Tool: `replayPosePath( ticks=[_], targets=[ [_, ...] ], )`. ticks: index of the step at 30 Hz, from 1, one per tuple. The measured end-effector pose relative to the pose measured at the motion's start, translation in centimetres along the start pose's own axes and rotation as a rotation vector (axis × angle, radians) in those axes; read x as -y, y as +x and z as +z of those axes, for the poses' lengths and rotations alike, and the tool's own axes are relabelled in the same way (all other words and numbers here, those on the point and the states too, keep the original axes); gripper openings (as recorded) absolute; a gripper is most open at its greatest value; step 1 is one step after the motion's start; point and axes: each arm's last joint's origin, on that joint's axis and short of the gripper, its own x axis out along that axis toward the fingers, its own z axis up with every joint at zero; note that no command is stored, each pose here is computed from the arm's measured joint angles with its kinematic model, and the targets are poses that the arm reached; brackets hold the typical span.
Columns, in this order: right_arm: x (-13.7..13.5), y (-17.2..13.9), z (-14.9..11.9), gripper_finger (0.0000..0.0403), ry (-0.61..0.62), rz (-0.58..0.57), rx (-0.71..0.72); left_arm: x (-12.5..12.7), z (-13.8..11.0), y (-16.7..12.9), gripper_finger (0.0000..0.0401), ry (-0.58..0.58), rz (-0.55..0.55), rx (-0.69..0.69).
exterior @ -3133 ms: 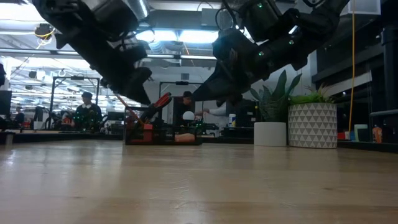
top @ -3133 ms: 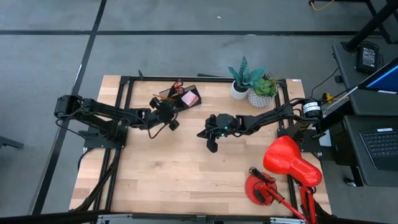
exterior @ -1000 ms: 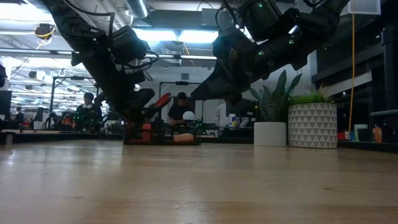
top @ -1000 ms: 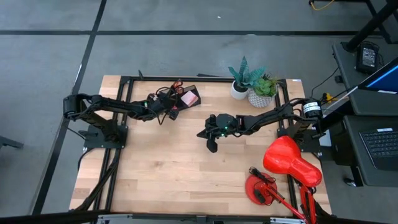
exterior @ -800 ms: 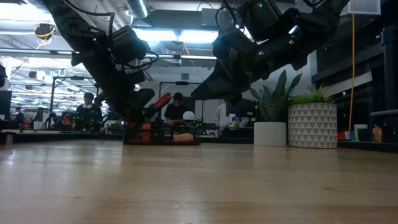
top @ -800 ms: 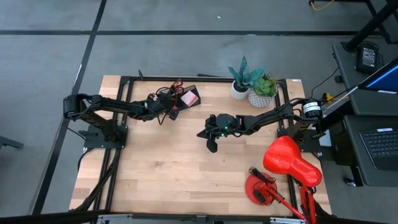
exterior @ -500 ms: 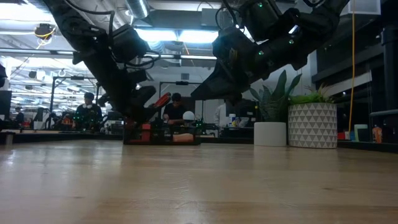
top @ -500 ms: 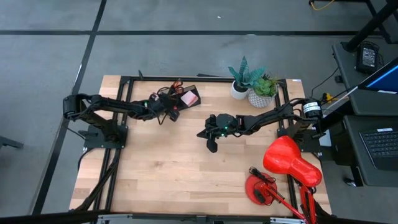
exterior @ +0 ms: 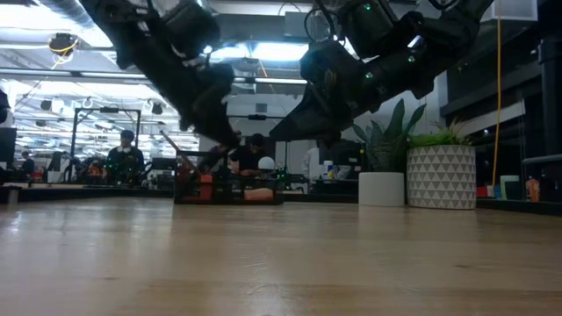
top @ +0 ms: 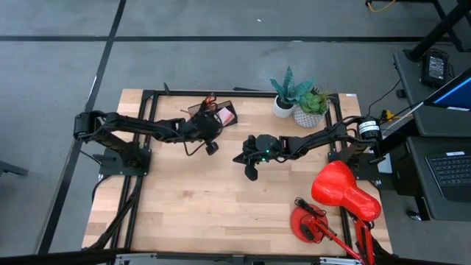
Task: Pick and place office supplies into organizer
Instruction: Return to Home Position
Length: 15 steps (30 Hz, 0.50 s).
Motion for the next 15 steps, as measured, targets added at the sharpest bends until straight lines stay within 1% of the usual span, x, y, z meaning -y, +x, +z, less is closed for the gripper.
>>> replayPosePath(
  ticks=[2, 6, 8, 11, 15],
  targets=[
    [0.0, 0.0, 0.0, 0.0003, -0.021, 0.0, 0.0, 0.5, 0.7, -0.6, 0.0032, 0.046, -0.018, 0.043],
    [0.0, 0.0, 0.2, 0.0003, -0.052, 0.004, 0.017, 0.9, 2.6, -2.9, 0.0004, 0.123, -0.053, 0.213],
    [-0.1, 0.0, 0.4, 0.0003, -0.064, 0.011, 0.037, 0.8, 3.4, -4.5, 0.0003, 0.169, -0.091, 0.288],
    [0.0, 0.0, 0.8, 0.0003, -0.086, 0.033, 0.068, 0.0, 4.1, -6.9, 0.0002, 0.209, -0.127, 0.358],
    [0.4, -0.1, 1.1, 0.0003, -0.099, 0.058, 0.082, -1.3, 3.8, -9.5, 0.0001, 0.226, -0.126, 0.428]
  ],
)
